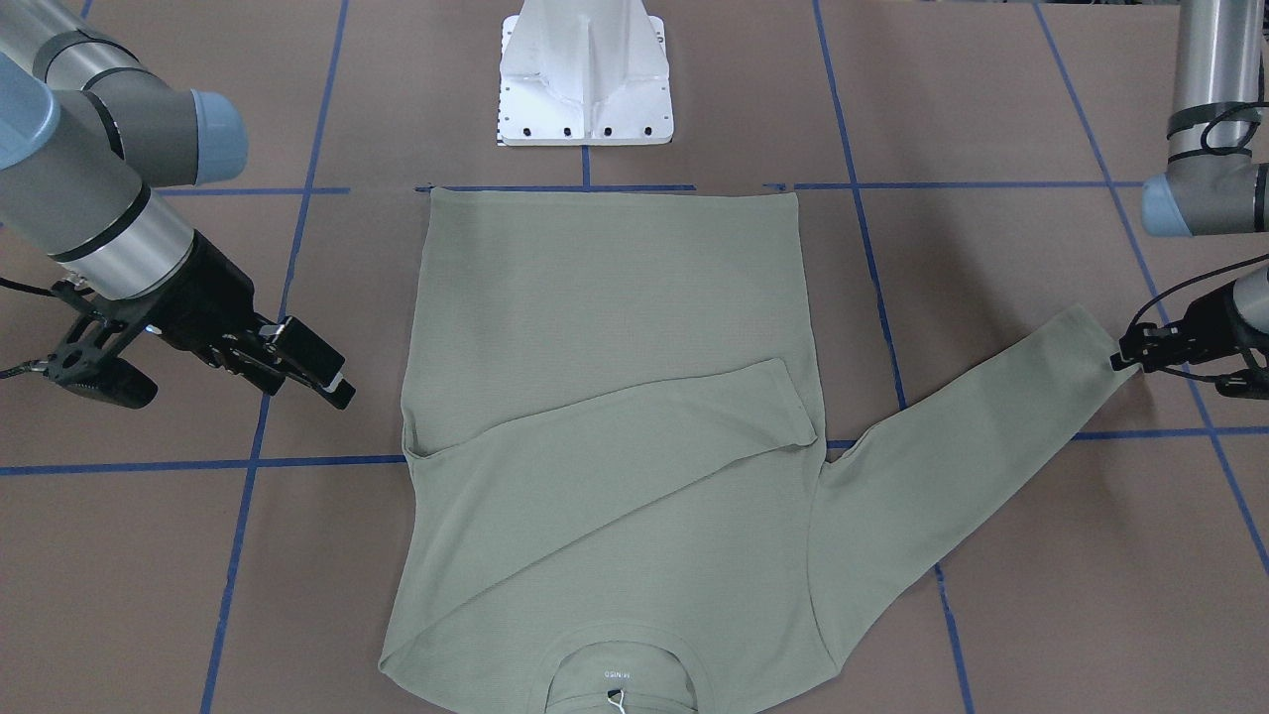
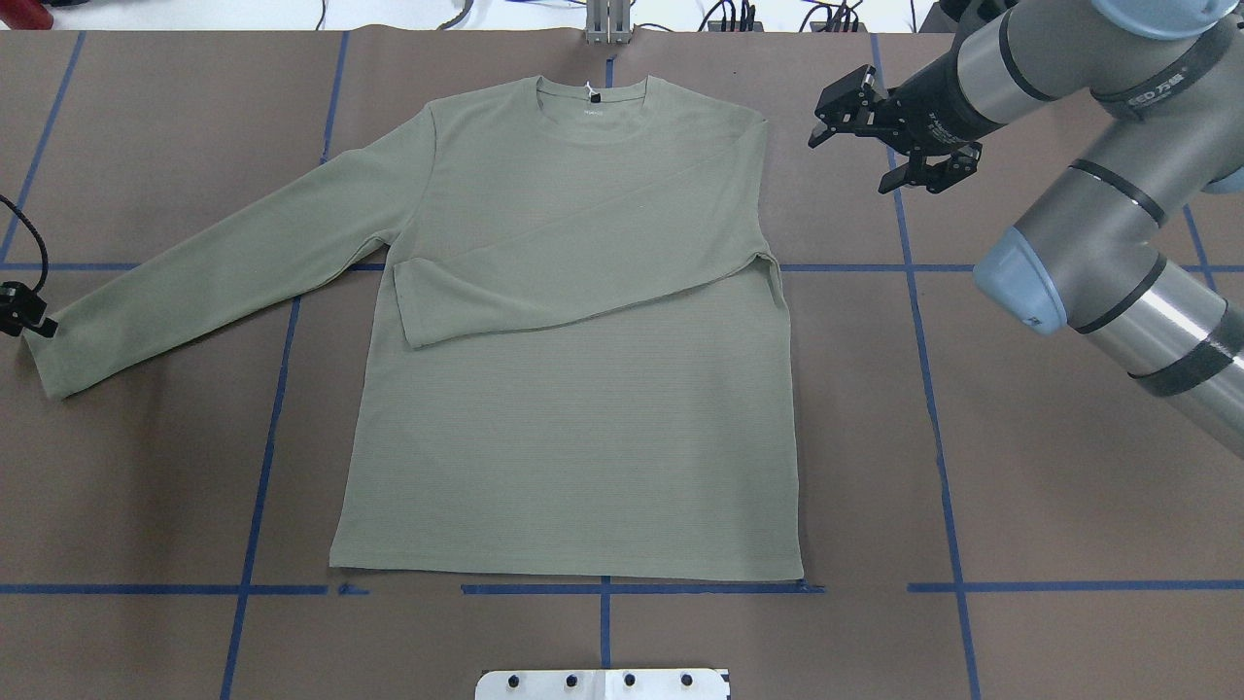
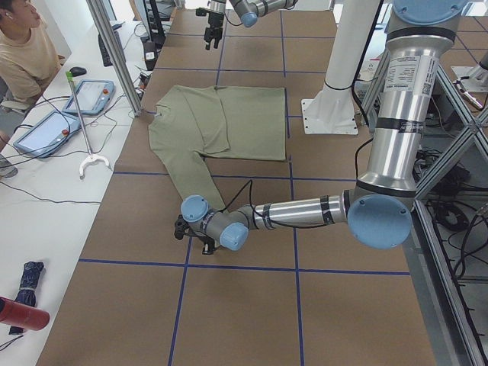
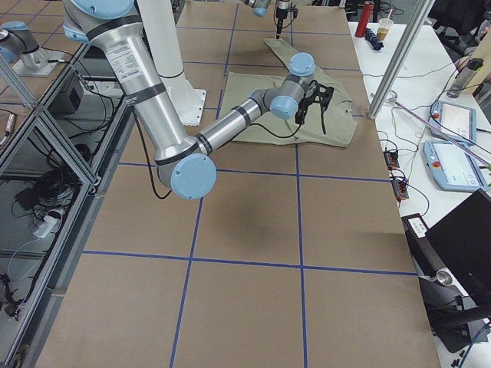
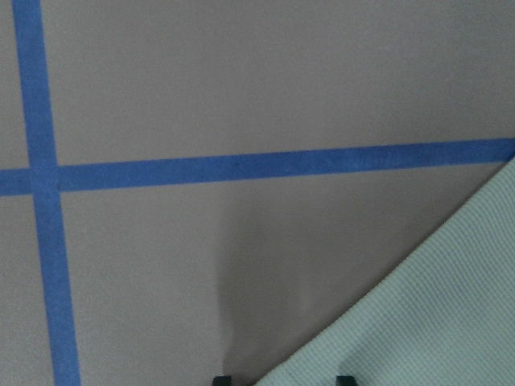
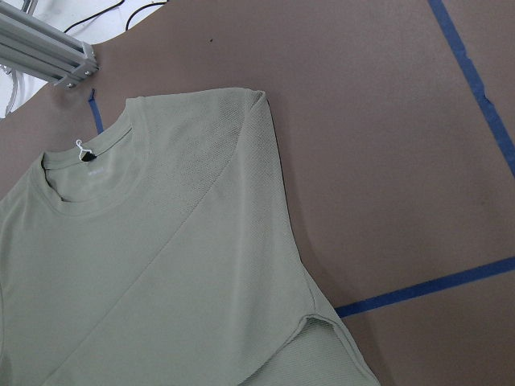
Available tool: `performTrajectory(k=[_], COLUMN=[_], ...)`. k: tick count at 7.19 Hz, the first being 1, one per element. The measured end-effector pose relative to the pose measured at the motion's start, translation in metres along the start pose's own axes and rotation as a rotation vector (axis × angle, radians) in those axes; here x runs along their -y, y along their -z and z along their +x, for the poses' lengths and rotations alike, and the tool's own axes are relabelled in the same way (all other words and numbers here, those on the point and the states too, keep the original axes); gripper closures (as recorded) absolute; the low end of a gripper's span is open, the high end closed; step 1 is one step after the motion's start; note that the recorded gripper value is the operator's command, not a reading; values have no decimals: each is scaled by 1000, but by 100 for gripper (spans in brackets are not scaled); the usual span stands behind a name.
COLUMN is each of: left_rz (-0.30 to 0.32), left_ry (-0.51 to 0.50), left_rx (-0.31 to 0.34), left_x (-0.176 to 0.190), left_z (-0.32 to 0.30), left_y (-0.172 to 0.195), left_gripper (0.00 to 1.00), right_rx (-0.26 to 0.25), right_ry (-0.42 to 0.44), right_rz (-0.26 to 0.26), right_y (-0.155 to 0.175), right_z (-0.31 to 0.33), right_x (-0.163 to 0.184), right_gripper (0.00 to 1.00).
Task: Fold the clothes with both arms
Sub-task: 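Move the left gripper down to the cuff of the other sleeve, then grasp the sleeve cuff with the left gripper and carry it across the shirt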
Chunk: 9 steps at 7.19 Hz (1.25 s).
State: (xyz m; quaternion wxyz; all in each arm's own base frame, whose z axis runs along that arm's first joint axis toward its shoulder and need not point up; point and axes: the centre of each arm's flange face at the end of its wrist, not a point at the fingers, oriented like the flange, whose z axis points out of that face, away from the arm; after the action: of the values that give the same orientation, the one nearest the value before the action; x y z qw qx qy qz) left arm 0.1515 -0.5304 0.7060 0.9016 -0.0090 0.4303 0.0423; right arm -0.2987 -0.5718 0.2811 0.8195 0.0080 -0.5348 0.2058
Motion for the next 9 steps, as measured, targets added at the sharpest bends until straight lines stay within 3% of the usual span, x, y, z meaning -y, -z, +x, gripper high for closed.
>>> performTrajectory(k=[1,4,6,9], left_rz=[-2,-6,-22,5], left_ry=[4,11,-15,36], left_rx=[1,-9,-99,-261], left_x=[-2,-7,-6,9], left_z=[-2,-2,24,123], left_y=[-1,0,14,79], left_gripper=[99,100,100,100], right_rx=[1,3,2,-14], right_ry=[0,-1,0,-1], right_rz=[0,0,-5,1], right_y=[0,1,1,12], right_z=[0,-1,0,27], right_x=[0,-1,-1,15], right_gripper=[1,1,1,1])
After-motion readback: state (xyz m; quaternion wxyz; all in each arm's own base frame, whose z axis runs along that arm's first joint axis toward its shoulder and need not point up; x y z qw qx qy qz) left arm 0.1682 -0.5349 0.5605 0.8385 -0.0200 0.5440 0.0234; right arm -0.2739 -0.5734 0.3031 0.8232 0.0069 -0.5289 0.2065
